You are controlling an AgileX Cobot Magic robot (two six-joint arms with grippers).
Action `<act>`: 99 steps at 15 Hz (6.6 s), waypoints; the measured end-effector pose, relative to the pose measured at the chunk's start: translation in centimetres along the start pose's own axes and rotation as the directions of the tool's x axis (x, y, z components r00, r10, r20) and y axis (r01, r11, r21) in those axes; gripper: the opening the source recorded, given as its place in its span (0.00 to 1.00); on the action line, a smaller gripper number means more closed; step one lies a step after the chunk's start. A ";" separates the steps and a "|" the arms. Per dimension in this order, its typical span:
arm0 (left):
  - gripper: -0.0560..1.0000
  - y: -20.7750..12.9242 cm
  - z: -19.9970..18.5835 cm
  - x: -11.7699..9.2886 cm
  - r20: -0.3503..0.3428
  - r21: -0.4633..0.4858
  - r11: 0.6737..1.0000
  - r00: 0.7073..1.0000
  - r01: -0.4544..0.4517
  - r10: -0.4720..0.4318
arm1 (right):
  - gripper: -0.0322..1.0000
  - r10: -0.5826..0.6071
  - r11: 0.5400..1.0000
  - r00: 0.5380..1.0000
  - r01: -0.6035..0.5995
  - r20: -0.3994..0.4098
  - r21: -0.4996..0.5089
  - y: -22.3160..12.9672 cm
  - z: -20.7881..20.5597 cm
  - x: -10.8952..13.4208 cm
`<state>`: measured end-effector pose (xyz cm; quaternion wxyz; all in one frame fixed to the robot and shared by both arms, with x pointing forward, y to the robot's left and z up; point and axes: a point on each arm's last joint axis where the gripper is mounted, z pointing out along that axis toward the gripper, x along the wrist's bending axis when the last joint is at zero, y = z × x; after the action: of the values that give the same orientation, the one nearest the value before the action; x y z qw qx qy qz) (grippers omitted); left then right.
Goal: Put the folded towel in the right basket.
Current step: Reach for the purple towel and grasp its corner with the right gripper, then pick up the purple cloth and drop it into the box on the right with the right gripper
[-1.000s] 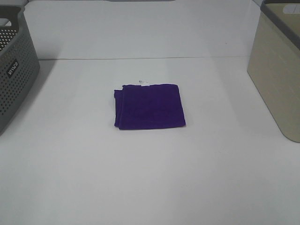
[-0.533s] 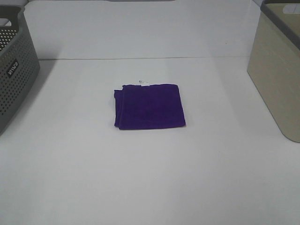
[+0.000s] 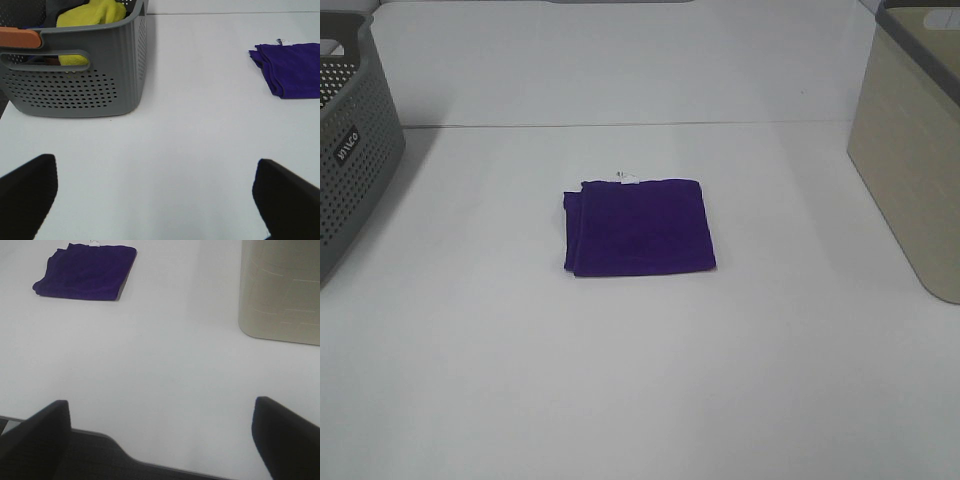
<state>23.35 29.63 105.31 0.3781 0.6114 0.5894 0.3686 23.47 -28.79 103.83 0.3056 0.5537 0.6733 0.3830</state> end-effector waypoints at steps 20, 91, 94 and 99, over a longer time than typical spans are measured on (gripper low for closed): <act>0.99 0.0 0.0 0.0 0.000 0.000 1.000 1.000 0.000 0.000 | 0.94 0.275 0.842 0.943 -0.142 -0.187 0.520 19.6 12.5 -0.4; 0.99 0.0 0.0 0.0 -0.001 0.000 1.000 1.000 0.000 0.000 | 0.09 0.281 0.769 0.903 -0.009 -0.326 0.639 18.5 41.2 12.1; 0.99 0.0 0.0 0.0 -0.001 0.000 1.000 1.000 0.000 0.000 | 0.09 0.251 0.830 0.891 0.003 -0.378 0.558 22.8 36.4 11.8; 0.99 0.0 0.0 0.0 -0.002 0.000 1.000 1.000 -0.001 0.001 | 0.09 0.184 0.911 0.894 0.000 -0.409 0.412 31.5 30.0 7.5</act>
<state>23.35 29.64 105.31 0.3774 0.6114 0.5894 0.3693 63.16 -13.14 115.26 0.0072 0.5356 0.7611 0.3658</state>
